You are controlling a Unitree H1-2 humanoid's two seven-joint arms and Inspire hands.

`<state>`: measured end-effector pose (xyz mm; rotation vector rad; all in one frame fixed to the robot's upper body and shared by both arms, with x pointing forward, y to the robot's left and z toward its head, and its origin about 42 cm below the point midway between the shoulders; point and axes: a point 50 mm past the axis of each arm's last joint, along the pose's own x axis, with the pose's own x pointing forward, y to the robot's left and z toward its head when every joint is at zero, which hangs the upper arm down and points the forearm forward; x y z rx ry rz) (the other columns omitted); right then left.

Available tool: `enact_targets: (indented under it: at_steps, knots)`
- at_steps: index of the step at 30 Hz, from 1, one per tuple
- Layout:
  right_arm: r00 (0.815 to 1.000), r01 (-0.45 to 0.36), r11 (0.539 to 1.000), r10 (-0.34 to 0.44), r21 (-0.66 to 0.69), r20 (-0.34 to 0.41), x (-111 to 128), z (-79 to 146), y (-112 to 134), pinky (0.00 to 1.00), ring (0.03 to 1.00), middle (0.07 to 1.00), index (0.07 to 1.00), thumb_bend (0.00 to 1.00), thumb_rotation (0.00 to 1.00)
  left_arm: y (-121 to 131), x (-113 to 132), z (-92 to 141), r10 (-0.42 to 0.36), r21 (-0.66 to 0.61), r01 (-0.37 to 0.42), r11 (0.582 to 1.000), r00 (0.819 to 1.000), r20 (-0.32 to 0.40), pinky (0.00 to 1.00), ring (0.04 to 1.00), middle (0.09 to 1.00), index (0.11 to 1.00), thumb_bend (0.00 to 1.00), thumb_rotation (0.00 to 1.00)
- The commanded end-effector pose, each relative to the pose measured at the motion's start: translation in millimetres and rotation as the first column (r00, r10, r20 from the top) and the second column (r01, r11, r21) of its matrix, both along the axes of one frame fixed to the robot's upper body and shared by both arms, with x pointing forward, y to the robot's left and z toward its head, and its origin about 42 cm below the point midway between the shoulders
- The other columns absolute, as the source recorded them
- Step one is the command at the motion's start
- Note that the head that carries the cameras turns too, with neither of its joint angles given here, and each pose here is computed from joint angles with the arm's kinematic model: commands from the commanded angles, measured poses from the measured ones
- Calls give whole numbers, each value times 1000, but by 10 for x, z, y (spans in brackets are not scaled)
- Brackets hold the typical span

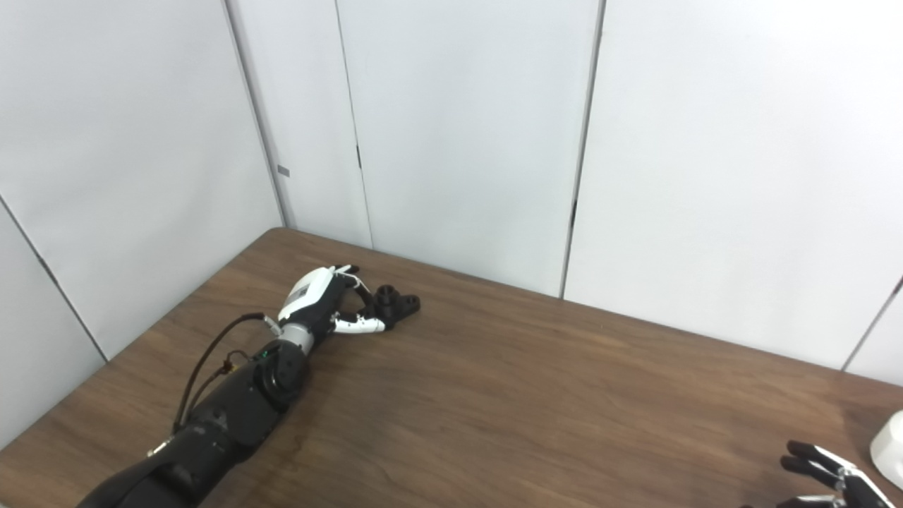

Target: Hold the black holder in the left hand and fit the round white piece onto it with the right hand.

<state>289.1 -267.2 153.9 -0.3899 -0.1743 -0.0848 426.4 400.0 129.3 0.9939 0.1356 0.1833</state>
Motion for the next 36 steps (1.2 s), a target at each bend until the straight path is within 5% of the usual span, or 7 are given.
enact_targets:
  at_steps: [1,7,11,19,29,36]
  knots:
    - [995,-14,1000,15,-10,95,82,191,23,405,462,691,713,510,0,-210,-119,-247,-101,5,103,995,989,-107,1000,1000,941,482,525,63]
    - [995,-14,1000,15,-12,101,108,184,34,404,461,680,701,511,0,-431,-245,-233,-221,-9,222,975,969,-106,1000,1000,960,485,525,60]
    - [994,-32,999,31,5,108,136,161,31,413,461,678,700,510,0,-650,-318,-173,-331,-6,332,943,939,-91,1000,1000,977,486,524,63]
    - [993,-44,997,37,63,110,175,142,13,411,462,677,699,513,0,-1334,-445,-59,-544,-20,545,839,835,-77,1000,1000,991,485,524,64]
    - [987,-55,997,47,45,156,202,167,10,406,464,676,698,514,0,-2119,-622,-97,-753,2,755,656,654,-72,989,1000,995,486,524,64]
    - [983,-53,998,49,21,176,213,286,62,403,464,673,702,514,0,-2330,-721,-210,-796,0,799,601,599,-88,971,1000,976,486,524,62]
